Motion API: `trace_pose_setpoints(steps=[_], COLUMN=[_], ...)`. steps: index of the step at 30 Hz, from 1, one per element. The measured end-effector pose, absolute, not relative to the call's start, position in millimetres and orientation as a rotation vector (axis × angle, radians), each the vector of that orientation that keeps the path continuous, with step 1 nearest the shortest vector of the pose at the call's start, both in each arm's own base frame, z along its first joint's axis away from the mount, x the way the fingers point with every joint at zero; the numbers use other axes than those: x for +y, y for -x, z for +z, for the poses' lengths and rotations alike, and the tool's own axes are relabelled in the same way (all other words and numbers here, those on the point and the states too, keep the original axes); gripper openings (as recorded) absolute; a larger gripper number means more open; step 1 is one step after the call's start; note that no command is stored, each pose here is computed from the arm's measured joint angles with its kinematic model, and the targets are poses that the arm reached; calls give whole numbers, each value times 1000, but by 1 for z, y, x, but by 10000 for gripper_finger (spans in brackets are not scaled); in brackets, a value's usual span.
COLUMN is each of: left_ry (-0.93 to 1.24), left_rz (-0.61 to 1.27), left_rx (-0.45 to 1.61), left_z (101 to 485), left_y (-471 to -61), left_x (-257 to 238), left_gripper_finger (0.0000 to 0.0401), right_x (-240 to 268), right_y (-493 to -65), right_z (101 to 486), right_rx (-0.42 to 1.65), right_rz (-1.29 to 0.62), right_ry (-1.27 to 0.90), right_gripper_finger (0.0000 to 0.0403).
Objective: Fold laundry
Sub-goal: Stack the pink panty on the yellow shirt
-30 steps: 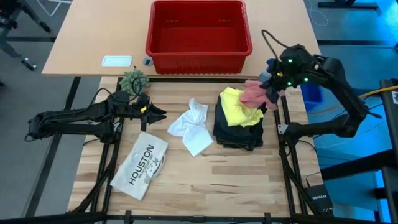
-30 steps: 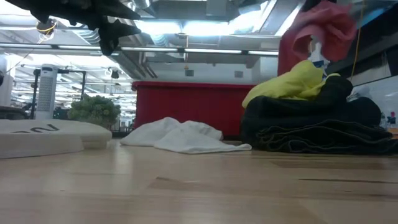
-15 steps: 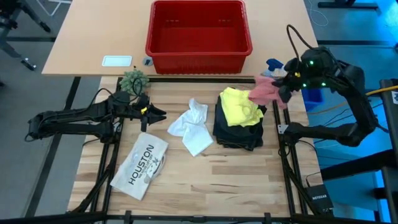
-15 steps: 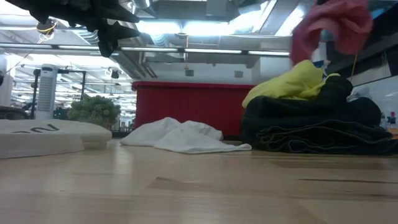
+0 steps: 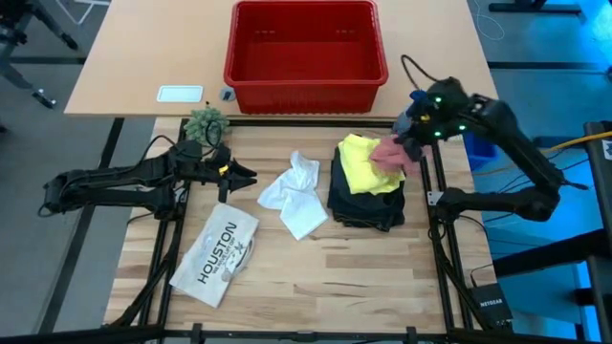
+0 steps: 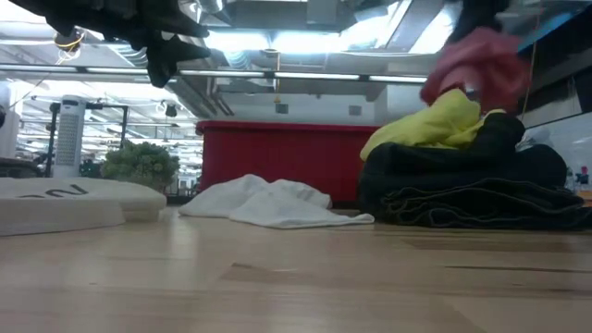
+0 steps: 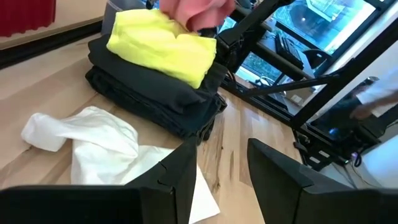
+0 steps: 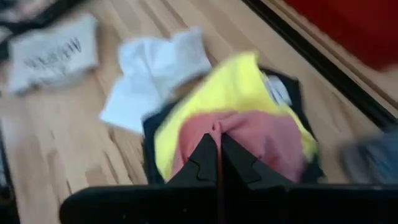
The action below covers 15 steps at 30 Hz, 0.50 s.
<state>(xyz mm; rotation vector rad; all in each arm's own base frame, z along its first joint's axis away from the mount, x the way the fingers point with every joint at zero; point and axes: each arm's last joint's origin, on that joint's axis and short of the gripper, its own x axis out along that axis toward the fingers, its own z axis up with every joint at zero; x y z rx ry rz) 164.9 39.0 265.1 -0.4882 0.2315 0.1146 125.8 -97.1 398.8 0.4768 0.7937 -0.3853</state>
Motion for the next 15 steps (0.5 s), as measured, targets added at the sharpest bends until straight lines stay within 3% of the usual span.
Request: trace_pose_setpoints(steps=[15], left_ry=[507], left_rz=[127], left_rx=[284], left_z=[260], left_y=[-165], left_x=[39], left_gripper_finger=[133], right_x=[-141], right_y=[-189], right_z=[296], right_rx=[664], right_rz=[-242], right_ry=[-604], right_gripper_finger=[0])
